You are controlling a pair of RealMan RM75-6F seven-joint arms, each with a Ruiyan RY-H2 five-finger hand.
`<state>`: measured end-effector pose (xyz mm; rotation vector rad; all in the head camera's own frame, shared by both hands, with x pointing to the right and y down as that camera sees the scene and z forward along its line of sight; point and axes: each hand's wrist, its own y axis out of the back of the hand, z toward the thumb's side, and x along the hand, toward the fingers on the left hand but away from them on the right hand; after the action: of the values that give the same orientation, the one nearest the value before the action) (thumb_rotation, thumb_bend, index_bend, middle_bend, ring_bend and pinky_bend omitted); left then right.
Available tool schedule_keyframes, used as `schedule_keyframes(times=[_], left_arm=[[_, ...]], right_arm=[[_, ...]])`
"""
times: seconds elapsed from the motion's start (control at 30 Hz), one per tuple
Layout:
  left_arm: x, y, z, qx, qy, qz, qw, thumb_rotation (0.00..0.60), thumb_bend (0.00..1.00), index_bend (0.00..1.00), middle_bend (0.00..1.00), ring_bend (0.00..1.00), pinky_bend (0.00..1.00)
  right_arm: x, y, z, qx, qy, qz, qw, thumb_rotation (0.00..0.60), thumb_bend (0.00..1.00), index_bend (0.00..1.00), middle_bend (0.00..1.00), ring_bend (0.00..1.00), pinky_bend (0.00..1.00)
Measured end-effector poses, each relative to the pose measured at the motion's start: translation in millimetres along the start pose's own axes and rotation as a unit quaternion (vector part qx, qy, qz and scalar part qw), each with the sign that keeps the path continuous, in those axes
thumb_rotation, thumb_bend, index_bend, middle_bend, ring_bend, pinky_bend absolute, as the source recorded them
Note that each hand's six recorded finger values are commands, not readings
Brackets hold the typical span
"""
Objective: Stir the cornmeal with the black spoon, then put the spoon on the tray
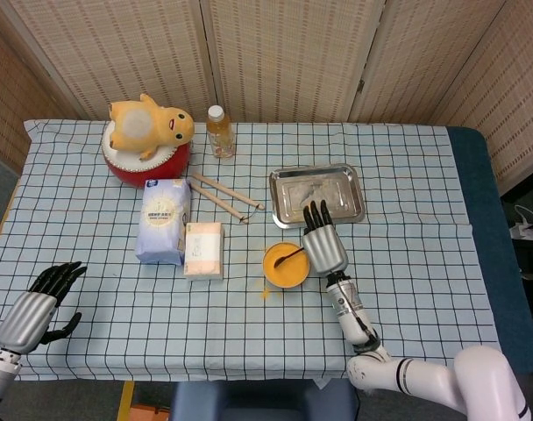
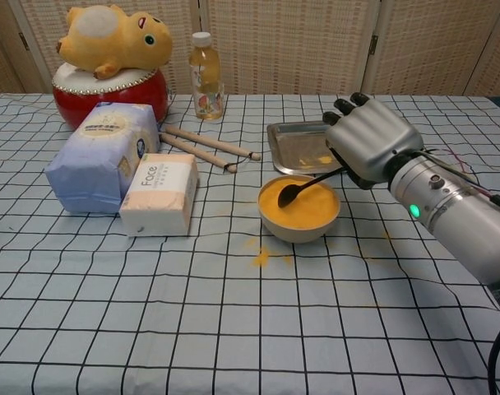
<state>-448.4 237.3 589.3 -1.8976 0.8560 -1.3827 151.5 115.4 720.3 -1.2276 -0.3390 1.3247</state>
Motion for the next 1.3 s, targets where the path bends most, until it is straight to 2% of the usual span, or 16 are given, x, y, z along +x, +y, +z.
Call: schedule_keyframes(times=[0.3, 0.63, 1.07, 1.3], left_arm=[[-0.5, -1.1, 2.4, 0.004, -0.001, 0.001, 1.0000, 0.600, 0.42, 0.00, 0.01, 0.00, 0.07], [-1.8, -1.1, 3.9, 0.005, -0.003, 0.003, 1.0000, 0.600, 0.42, 0.00, 0.01, 0.00, 0.07], [-0.8, -1.0, 1.3, 0.003, -0.001, 0.001, 1.0000, 0.600, 0.42, 0.00, 0.01, 0.00, 0.07], [0.4, -0.7, -0.1, 0.002, 0.001, 0.002, 1.0000, 0.600, 0.42, 0.00, 0.01, 0.00, 0.07]], right_arm=[[14.1, 9.9, -17.1, -0.057, -0.001, -0.020, 0.9982, 0.600, 0.41, 0.83, 0.11, 0.00, 0.08], [20.8, 10.2, -34.0, -0.062, -0.012, -0.023, 0.9977, 0.600, 0.41, 0.83, 0.11, 0.00, 0.08], [-6.7, 5.9, -9.2, -0.026, -0.002, -0.014, 0.9996, 0.600, 0.41, 0.83, 0.12, 0.00, 0.08], [-8.3, -3.8, 4.3, -0.013, 0.008, -0.008, 0.9999, 0.600, 0.41, 0.84, 0.12, 0.00, 0.08]])
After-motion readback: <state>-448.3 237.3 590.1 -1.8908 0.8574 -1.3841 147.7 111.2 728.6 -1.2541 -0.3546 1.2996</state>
